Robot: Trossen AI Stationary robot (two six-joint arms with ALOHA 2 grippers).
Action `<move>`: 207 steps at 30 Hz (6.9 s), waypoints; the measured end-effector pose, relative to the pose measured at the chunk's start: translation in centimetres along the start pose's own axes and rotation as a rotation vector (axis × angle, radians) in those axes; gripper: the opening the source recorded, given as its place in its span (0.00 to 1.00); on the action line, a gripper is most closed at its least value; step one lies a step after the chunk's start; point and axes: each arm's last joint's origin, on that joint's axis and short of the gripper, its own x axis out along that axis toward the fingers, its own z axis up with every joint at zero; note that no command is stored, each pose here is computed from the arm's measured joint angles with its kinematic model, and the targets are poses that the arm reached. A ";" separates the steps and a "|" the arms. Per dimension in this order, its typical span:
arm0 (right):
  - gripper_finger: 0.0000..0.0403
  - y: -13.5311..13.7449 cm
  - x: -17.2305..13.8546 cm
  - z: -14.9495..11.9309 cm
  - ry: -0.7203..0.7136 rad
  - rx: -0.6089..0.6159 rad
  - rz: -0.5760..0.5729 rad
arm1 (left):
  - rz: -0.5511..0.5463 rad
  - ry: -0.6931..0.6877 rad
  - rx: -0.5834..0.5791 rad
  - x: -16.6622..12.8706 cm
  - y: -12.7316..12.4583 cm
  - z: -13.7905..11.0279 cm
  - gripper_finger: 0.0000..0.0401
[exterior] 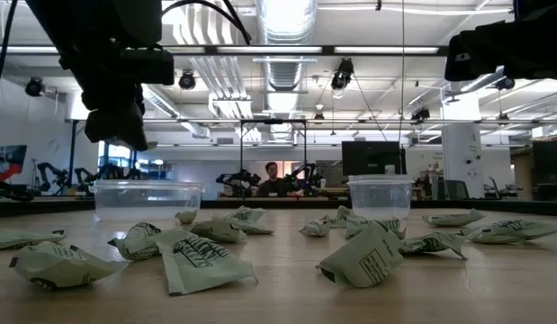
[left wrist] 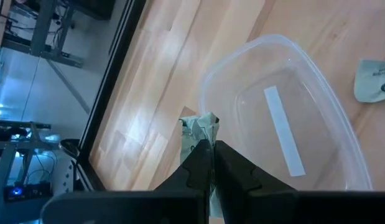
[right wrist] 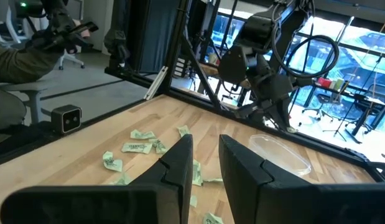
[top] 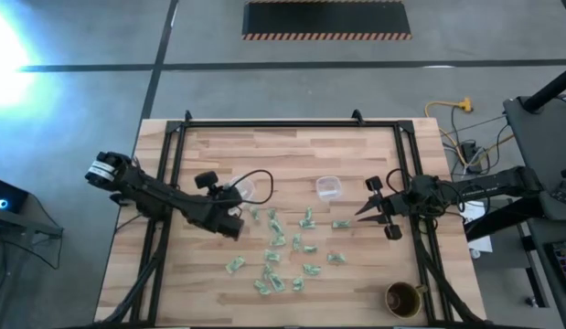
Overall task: Pick and place Stevia / Truvia into bins
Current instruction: Put the light green stevia packet into the left transparent container, then put the light green stevia packet into the right transparent container, then put the light green stevia packet into the left transparent container
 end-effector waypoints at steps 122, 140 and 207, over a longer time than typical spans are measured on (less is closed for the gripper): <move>0.02 -2.8 9.3 -2.3 0.779 -0.031 -0.274 | -0.561 -0.359 0.201 -3.2 -5.0 3.0 0.28; 0.02 -4.9 8.4 -3.3 0.894 -0.061 -0.538 | -0.556 -0.363 0.204 -3.2 -5.0 3.0 0.28; 0.26 -1.8 9.0 0.5 0.714 -0.089 -0.281 | -0.820 -0.288 0.372 5.9 -7.9 7.6 0.28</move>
